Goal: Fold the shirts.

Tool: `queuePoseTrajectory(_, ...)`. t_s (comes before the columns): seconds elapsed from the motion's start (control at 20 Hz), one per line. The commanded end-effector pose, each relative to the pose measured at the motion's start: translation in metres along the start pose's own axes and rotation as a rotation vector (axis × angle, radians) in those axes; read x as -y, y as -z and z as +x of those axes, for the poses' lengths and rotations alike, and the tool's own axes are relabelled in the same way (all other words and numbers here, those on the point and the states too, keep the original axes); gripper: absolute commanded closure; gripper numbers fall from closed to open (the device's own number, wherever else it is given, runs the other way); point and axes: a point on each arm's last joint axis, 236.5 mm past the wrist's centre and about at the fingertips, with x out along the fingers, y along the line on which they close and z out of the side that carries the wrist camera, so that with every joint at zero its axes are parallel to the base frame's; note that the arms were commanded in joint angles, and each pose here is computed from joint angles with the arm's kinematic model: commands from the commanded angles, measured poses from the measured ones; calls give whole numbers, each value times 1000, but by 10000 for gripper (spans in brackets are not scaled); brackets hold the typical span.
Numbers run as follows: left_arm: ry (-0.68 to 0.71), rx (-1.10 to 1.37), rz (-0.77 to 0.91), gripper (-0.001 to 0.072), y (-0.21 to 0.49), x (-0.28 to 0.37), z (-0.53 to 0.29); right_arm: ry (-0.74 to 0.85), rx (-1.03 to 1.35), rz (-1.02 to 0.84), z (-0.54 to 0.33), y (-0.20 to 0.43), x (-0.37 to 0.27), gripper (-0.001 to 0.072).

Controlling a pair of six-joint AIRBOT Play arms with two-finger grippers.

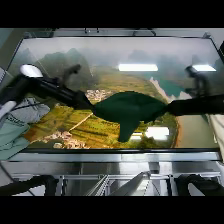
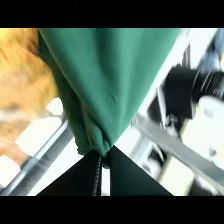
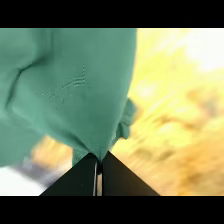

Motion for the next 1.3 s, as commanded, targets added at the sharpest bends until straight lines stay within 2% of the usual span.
queuePoseTrajectory(0.0,33,282,73,685,-16,50,-82,135,269,-10,-95,-47,17,700)
queuePoseTrajectory(0.2,158,522,269,685,-13,132,-144,130,613,-144,-186,-89,-35,700)
queuePoseTrajectory(0.4,51,661,335,684,6,145,-186,194,825,-200,-244,-99,-53,699)
queuePoseTrajectory(0.5,27,663,344,682,19,146,-192,125,752,-185,-226,-92,-60,699)
queuePoseTrajectory(0.65,51,573,319,681,28,136,-179,-71,522,-150,-166,-80,-72,698)
queuePoseTrajectory(0.8,46,438,174,677,27,81,-137,-228,281,-89,-98,-64,-72,698)
queuePoseTrajectory(1.05,87,255,-53,673,22,-17,-49,-317,-13,-2,15,-41,-56,697)
queuePoseTrajectory(1.1,98,235,-101,548,20,-32,-38,-319,-50,25,36,-39,-51,685)
queuePoseTrajectory(1.15,116,208,-146,341,20,-45,-31,-316,-79,45,54,-37,-42,569)
queuePoseTrajectory(1.2,134,188,-176,183,19,-54,-28,-308,-93,63,67,-36,-33,439)
queuePoseTrajectory(1.25,153,171,-196,35,18,-61,-29,-297,-96,86,75,-38,-22,378)
